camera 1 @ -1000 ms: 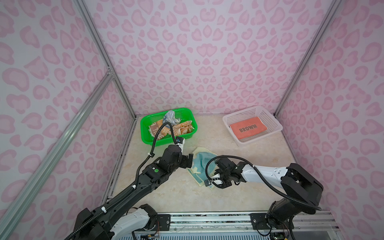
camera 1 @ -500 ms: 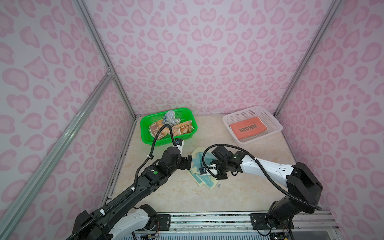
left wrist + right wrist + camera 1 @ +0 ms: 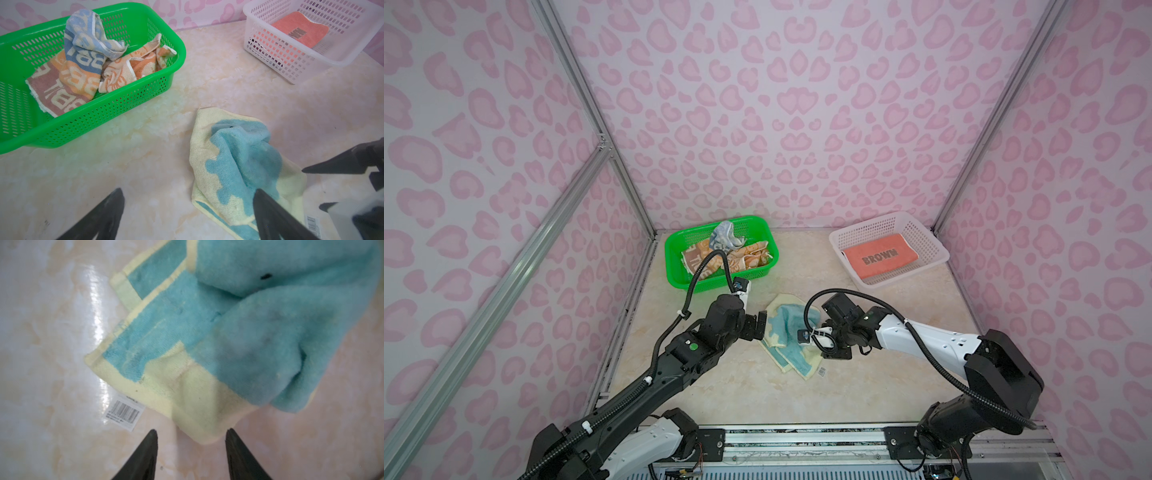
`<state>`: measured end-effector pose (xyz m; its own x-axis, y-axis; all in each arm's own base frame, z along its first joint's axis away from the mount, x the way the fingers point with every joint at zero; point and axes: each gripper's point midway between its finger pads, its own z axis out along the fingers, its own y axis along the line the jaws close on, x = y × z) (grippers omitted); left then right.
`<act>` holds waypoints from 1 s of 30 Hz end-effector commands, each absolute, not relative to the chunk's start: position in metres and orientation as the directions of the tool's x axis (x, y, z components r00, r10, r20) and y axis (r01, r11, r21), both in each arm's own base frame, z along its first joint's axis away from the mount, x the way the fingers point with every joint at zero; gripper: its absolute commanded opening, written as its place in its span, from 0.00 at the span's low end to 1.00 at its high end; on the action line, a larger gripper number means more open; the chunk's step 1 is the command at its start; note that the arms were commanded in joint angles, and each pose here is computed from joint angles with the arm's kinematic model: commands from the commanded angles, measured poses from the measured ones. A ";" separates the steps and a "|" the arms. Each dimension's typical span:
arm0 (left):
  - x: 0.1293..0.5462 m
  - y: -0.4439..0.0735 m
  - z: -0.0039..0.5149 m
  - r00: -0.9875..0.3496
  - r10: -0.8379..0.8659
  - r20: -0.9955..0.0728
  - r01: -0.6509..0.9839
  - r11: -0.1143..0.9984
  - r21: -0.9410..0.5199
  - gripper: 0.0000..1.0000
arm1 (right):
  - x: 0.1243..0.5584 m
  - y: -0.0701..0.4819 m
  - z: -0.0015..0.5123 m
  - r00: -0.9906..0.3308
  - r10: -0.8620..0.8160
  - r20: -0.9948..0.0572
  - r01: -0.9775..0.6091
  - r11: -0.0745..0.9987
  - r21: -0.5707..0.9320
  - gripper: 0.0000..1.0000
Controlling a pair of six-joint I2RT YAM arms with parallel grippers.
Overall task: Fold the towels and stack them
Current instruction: 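Move the right gripper to the yellow-and-teal towel's near corner and grasp it, then lift the towel corner with the right gripper while the left grasps the tagged corner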
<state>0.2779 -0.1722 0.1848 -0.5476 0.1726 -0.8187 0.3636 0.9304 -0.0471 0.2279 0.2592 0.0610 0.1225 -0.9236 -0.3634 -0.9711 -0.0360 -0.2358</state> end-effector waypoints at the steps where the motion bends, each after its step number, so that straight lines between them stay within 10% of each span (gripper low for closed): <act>1: 0.281 -0.174 0.188 -0.539 0.176 -0.824 0.367 0.929 -0.042 0.98 | 0.244 0.250 0.056 0.129 -0.938 -0.321 -0.955 -0.031 -0.294 0.55; 10: 0.283 -0.176 0.183 -0.556 0.196 -0.808 0.370 0.929 -0.029 0.99 | 0.246 0.255 0.031 0.146 -0.948 -0.283 -0.970 -0.082 -0.228 0.53; 19: 0.281 -0.172 0.181 -0.561 0.196 -0.805 0.361 0.932 -0.024 0.99 | 0.233 0.265 0.047 0.107 -0.932 -0.346 -0.989 -0.065 -0.133 0.05; 30: 0.281 -0.176 0.168 -0.555 0.231 -0.799 0.390 0.921 -0.004 0.98 | 0.240 0.298 0.110 -0.328 -0.828 -0.454 -0.943 0.311 0.114 0.00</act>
<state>0.2790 -0.1732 0.1676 -0.5763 0.2181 -0.7876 0.3727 0.9278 -0.0158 0.2510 0.2943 0.1064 -0.1263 -0.8737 -0.4698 -0.9847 0.1677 -0.0471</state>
